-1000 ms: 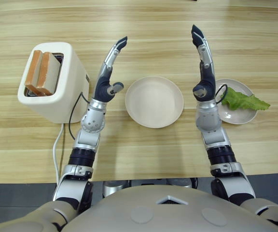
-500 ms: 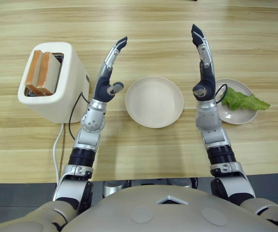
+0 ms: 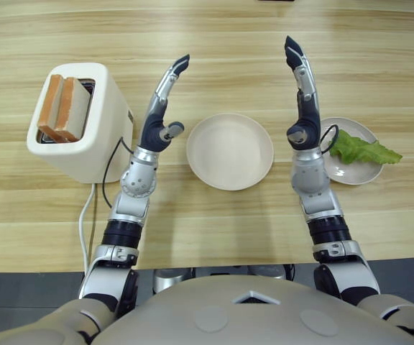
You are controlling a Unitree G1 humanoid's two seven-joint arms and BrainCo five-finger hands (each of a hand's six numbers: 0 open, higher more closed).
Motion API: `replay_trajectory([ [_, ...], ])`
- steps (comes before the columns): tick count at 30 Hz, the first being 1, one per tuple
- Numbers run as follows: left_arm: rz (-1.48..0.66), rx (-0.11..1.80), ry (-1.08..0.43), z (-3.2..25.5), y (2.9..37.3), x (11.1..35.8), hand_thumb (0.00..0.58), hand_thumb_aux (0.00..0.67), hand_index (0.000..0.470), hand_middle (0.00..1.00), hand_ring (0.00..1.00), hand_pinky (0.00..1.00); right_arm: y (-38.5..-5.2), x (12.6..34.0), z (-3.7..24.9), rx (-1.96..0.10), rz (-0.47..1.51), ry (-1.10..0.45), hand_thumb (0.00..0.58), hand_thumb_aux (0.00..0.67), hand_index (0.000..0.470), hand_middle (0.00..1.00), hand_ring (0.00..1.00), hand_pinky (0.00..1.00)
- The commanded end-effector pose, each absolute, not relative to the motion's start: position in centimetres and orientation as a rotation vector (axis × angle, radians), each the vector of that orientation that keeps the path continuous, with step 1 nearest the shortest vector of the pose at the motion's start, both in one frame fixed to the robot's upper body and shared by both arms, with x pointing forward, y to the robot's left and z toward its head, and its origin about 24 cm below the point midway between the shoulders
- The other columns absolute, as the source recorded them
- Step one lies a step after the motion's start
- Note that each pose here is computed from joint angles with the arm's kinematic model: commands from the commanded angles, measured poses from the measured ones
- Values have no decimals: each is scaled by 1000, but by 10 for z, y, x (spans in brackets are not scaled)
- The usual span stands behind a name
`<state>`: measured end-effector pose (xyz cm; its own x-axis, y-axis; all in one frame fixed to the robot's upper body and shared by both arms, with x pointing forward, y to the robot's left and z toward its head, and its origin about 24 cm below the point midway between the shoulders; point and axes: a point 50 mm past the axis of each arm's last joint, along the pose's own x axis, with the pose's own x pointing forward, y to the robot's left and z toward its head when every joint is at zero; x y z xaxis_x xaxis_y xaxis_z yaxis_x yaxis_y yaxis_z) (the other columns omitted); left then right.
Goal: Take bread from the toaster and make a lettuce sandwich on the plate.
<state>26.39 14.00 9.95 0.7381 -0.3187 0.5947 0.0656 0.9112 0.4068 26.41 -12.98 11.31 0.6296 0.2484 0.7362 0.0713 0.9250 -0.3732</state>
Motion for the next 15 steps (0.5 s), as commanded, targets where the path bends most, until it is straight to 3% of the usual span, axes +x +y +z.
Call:
replay_trajectory([
  [1, -219, 387, -689, 96, 141, 266, 0, 0, 0, 0, 0, 0, -130, 266, 112, -379, 104, -873, 0, 0, 0, 0, 0, 0],
  [15, -218, 387, -688, 96, 141, 266, 0, 0, 0, 0, 0, 0, -129, 267, 112, -376, 106, -872, 0, 0, 0, 0, 0, 0],
])
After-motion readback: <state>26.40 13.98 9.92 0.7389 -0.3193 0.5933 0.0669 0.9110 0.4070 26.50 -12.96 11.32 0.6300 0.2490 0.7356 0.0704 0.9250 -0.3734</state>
